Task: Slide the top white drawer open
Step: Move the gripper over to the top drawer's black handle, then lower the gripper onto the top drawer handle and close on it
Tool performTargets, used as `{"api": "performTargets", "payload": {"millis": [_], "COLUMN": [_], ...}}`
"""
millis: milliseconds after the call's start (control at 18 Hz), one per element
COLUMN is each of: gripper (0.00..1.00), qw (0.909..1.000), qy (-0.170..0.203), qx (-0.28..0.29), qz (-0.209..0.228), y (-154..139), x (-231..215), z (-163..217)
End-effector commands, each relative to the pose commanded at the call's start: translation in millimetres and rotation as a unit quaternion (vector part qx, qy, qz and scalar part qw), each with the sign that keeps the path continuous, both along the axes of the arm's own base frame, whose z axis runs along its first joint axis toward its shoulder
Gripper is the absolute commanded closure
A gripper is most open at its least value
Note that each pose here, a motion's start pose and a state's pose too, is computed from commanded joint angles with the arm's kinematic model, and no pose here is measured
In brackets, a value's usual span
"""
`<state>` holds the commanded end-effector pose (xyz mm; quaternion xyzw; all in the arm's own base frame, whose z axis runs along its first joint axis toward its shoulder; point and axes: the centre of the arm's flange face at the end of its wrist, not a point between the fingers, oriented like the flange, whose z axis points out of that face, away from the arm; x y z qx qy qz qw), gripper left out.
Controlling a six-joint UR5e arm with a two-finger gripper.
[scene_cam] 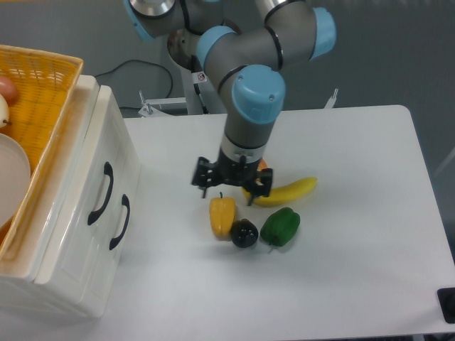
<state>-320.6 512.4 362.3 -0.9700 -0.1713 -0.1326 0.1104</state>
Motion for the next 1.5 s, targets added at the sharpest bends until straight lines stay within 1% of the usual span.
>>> {"api": "performTargets", "payload": {"millis": [222, 444, 889, 1167, 1500], "gripper": [0.0, 0.0, 0.06, 0.1, 0.11], "qw": [0.9986, 0.9976, 0.9964, 0.9962, 0.9959], "qy": [-0.041, -0.057, -0.071, -0.074, -0.078], "qx": [0.031, 0.03, 0.046, 0.044, 0.04], "qz": [-0.015, -0.025, -0.005, -0.015, -0.023], "y": [14, 19, 24, 34, 41], "x": [25, 48, 51, 68, 83], "z": [6, 11, 24, 23, 21]}}
